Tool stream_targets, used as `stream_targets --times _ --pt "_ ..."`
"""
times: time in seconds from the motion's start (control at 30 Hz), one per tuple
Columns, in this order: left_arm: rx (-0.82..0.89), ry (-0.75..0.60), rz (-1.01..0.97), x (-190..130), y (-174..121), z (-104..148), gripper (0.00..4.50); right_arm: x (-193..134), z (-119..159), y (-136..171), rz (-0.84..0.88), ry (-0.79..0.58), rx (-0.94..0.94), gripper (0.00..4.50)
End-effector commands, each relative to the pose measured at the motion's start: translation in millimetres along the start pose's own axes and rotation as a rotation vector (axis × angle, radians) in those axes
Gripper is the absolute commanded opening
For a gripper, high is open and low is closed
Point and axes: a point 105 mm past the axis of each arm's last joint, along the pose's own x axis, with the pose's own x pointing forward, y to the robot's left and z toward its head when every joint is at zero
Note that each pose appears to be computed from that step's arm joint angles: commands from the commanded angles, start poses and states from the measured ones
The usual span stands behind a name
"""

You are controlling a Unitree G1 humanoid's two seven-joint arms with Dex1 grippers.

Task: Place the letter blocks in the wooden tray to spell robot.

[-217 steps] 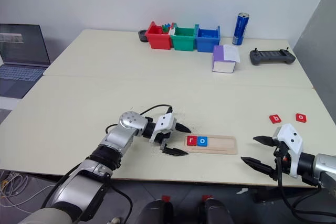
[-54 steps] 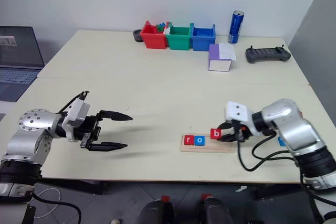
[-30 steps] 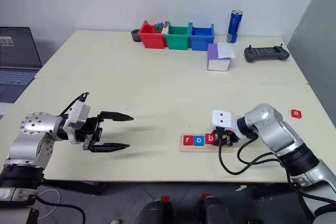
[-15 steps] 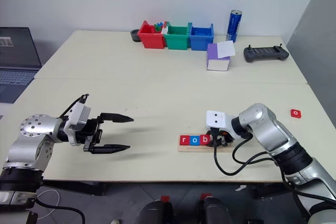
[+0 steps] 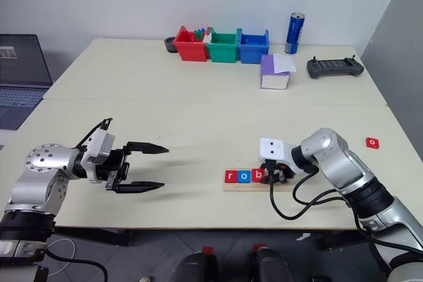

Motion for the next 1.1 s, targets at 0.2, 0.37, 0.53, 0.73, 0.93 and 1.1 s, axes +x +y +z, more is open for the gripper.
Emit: stream_targets --times 0.2,0.37,0.53,0.73,0.93,1.1 --pt "0.057 -0.006 0.025 -4.7 4.9 11.5 4.5 -0.7 5.8 -3.4 -0.006 -0.01 -0.019 1.47" --pt "0.059 -0.006 0.029 -4.8 4.9 11.7 4.5 0.2 8.1 -3.4 -0.001 -0.018 -0.024 1.47" --pt "0.056 -0.006 0.031 -4.8 4.0 10.9 4.5 -0.1 10.0 -3.5 0.001 -0.023 -0.028 1.47" --pt "0.056 -0.012 0.032 -4.0 3.4 11.6 4.5 0.2 9.4 -2.6 0.005 -0.02 -0.027 1.47" --pt "0.053 -0.012 0.028 -4.1 3.9 11.8 4.5 -1.0 10.6 -2.2 0.002 -0.028 -0.021 2.81" --pt "0.051 -0.011 0.02 -3.6 5.4 12.0 4.5 -23.3 18.5 -4.4 -0.032 -0.057 -0.021 3.84"
